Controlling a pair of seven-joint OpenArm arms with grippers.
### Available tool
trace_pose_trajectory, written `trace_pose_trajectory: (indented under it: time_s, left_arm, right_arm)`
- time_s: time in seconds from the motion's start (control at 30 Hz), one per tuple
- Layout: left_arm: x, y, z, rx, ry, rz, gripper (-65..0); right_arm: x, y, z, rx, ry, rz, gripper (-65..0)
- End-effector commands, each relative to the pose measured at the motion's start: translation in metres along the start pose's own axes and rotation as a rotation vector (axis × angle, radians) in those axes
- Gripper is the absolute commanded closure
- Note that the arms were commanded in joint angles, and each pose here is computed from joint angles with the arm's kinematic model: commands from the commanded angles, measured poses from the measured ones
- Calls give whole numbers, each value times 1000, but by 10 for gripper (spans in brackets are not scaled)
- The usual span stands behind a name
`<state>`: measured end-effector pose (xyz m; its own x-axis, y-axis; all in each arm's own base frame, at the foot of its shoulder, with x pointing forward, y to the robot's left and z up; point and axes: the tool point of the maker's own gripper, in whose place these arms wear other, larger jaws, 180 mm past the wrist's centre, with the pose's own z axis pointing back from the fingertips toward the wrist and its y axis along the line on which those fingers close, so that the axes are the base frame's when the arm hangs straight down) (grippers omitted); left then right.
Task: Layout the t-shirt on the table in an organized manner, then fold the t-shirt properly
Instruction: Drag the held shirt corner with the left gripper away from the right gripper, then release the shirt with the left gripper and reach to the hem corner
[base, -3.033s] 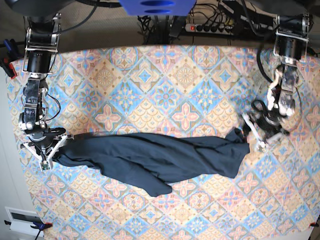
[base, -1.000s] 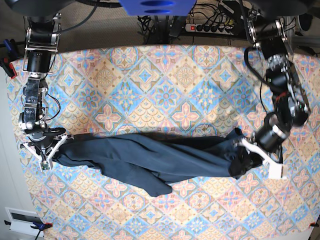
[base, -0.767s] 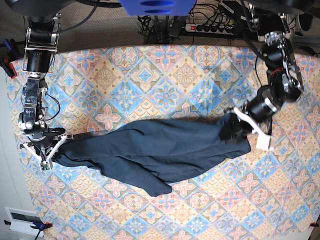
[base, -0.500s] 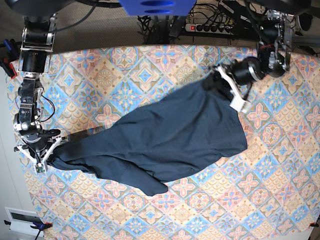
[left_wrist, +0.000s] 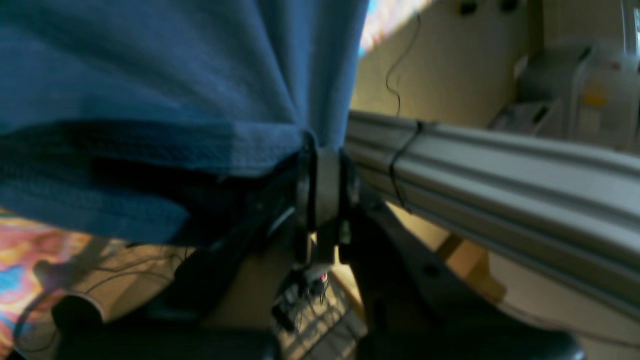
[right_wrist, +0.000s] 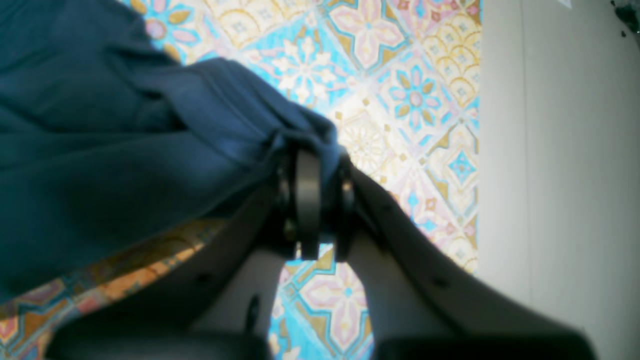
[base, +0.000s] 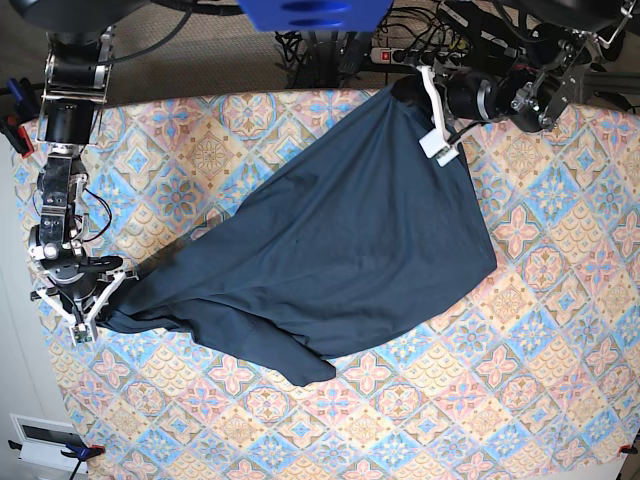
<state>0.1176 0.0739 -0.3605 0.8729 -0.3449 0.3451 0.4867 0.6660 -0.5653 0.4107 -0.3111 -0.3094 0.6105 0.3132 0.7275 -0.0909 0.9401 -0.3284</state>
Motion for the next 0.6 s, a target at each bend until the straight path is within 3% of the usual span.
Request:
trace_pose_trajectory:
  time_s: [0.0,0.23,0.43,0.57]
  left_arm:
    - [0,-11,3,-28,5,-31,0]
    - [7,-20,0,-54,-3,-63,-19]
    - [13,-16,2,-41,-18,-63,-254]
    - [40,12,26,54,-121,-48,-382]
  right_arm:
    - [21,-18,6,-41,-59,5,-9]
    - [21,-17,6,-40,-59,6,-9]
    - [24,-19,7,-43,-67,5,-9]
    - [24,-19,7,-43,-67,5,-9]
